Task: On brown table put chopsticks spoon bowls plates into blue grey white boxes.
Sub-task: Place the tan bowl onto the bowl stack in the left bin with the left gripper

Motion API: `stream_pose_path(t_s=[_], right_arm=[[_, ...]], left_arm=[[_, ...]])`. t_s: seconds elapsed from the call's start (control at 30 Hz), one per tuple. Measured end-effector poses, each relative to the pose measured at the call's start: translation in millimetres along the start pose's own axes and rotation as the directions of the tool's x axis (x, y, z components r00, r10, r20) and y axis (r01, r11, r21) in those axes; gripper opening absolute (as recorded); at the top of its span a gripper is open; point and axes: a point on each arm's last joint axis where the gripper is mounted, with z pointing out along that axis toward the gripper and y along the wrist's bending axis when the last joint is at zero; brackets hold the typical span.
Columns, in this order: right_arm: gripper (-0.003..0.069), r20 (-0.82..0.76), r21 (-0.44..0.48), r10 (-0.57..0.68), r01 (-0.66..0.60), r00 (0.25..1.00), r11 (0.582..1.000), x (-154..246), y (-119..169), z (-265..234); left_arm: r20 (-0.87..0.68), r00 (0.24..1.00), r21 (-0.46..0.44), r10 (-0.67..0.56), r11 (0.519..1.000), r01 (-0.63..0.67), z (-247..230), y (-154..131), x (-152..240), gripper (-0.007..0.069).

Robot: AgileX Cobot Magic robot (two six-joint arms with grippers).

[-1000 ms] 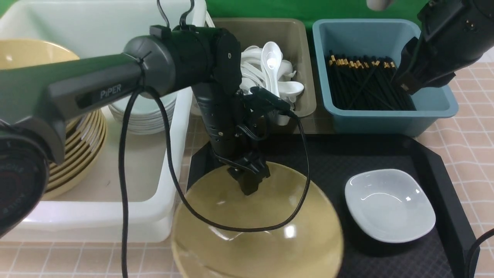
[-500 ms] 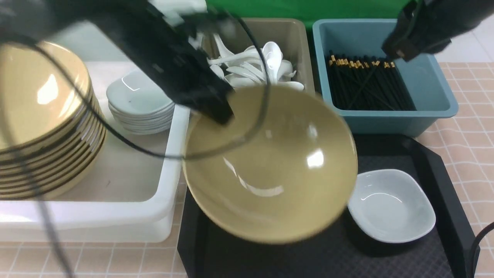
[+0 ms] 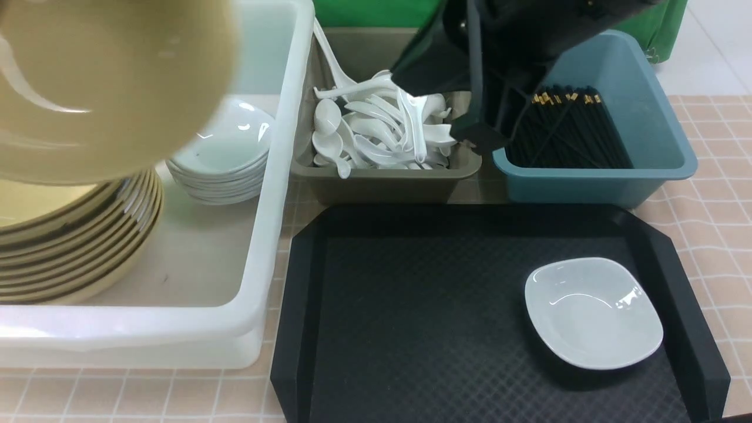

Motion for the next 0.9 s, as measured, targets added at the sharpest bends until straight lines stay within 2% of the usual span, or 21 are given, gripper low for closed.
stream_pose_path(t_s=[0.07,0.17,0.43,0.53,0.63,0.67,0.7,0.73,0.8,0.87,0.9], right_arm=[[0.0043,0.005,0.005,-0.004,0.004,1.0,1.0,-0.5,-0.4,0.0],[0.0043,0.007,0.007,-0.005,0.005,1.0,1.0,-0.6,-0.6,0.0],[0.0043,0.004,0.013,-0.009,0.009,1.0,1.0,-0.4,-1.2,-0.2],[0.0043,0.0,0.019,-0.013,0.013,1.0,1.0,-0.1,-1.7,-0.2],[0.0043,-0.002,0.022,-0.016,0.016,1.0,1.0,0.2,-2.2,-0.2],[0.0043,-0.002,0.022,-0.016,0.016,1.0,1.0,0.2,-2.2,-0.2],[0.0043,-0.004,0.024,-0.018,0.018,1.0,1.0,0.4,-2.4,-0.2],[0.0043,-0.004,0.024,-0.017,0.018,1.0,1.0,0.5,-2.7,-0.3],[0.0043,-0.006,0.028,-0.016,0.016,1.0,0.999,1.1,-3.7,-0.4],[0.0043,-0.008,0.031,-0.013,0.013,1.0,0.999,1.9,-4.9,-0.5],[0.0043,-0.011,0.037,-0.007,0.008,1.0,0.999,3.3,-7.3,-0.8]], left_arm=[[0.011,0.998,-0.076,-0.063,0.995,0.063,-6.1,18.2,3.1,0.0008],[0.022,0.99,-0.127,-0.137,0.982,0.139,-0.8,38.0,7.8,0.0008],[-0.076,0.953,-0.161,-0.293,0.947,0.278,73.9,82.4,41.1,0.0013],[-0.07,0.948,-0.173,-0.311,0.94,0.295,88.1,90.2,47.8,0.0055],[-0.063,0.952,-0.163,-0.3,0.944,0.287,89.4,90.0,47.9,0.014],[-0.062,0.952,-0.161,-0.301,0.944,0.288,89.4,89.8,47.8,0.0146],[-0.057,0.954,-0.159,-0.294,0.946,0.282,89.6,89.9,47.4,0.0209],[-0.056,0.955,-0.16,-0.291,0.947,0.28,89.6,90.0,47.3,0.0218],[-0.053,0.959,-0.168,-0.277,0.95,0.265,89.5,90.9,47.0,0.0334],[-0.053,0.959,-0.168,-0.277,0.95,0.265,89.5,90.9,47.0,0.0378],[-0.051,0.96,-0.167,-0.276,0.95,0.264,88.5,90.2,46.9,0.0459]])
